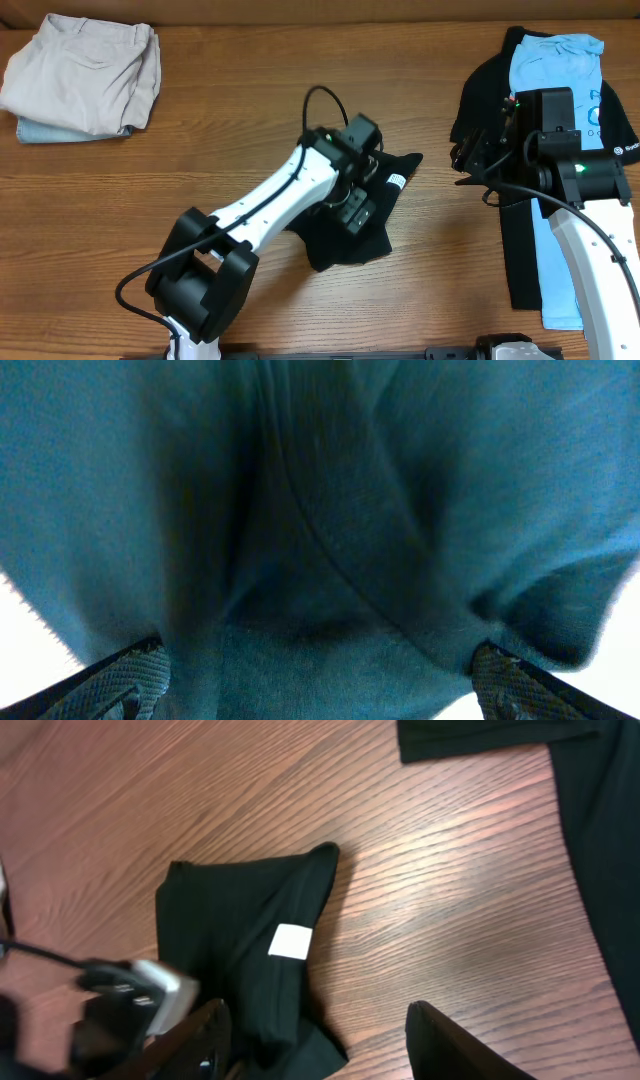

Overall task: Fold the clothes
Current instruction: 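Grasp the folded black t-shirt bundle with the left gripper and lift it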

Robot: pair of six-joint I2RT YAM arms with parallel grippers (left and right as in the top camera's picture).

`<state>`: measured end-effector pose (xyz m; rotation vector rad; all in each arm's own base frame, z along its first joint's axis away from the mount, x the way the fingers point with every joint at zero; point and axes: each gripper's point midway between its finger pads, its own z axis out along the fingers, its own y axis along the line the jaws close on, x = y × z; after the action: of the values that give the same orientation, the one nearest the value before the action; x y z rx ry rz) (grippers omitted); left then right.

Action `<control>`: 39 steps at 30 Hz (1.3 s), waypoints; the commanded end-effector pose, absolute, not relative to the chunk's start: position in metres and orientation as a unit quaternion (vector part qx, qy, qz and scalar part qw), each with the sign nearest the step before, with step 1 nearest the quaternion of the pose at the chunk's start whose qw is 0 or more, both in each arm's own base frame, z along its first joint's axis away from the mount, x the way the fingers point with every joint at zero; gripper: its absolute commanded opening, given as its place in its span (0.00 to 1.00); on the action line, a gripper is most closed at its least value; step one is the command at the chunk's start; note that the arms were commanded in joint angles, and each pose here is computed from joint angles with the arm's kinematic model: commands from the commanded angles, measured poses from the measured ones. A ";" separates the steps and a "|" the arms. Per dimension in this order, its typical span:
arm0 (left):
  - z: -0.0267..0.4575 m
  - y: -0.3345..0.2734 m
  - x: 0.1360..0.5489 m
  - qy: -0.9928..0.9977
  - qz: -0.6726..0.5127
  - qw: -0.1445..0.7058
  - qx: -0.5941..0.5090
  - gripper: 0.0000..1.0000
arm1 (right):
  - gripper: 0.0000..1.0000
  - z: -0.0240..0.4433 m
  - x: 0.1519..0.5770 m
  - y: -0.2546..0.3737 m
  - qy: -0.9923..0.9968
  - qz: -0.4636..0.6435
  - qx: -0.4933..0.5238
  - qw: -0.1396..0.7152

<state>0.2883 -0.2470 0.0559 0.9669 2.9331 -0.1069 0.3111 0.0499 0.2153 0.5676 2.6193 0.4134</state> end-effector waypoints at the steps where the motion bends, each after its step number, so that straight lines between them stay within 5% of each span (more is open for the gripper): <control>1: 0.030 -0.224 0.282 0.947 0.015 0.014 0.320 1.00 | 0.61 0.220 0.312 0.052 0.944 0.156 0.190 0.219; 8: 0.010 -0.140 0.308 0.948 0.183 0.045 0.257 1.00 | 0.63 0.220 0.312 0.052 0.945 0.155 0.188 0.220; 17: 0.018 -0.090 0.355 0.964 0.189 0.079 0.171 1.00 | 0.64 0.219 0.312 0.051 0.945 0.152 0.189 0.221; 27: 0.119 -0.183 0.381 0.925 0.088 0.160 0.333 1.00 | 0.65 0.212 0.316 0.051 0.947 0.149 0.191 0.211; 33: 0.099 -0.239 0.334 0.878 0.015 0.122 0.462 1.00 | 0.67 0.210 0.317 0.051 0.948 0.148 0.191 0.208; 39: 0.060 -0.236 0.325 0.871 0.034 0.120 0.476 1.00 | 0.68 0.209 0.315 0.051 0.949 0.147 0.190 0.205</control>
<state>0.3334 -0.2434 0.0764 1.3217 2.5465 0.0982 0.3145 0.0523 0.2070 0.5378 2.6515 0.4141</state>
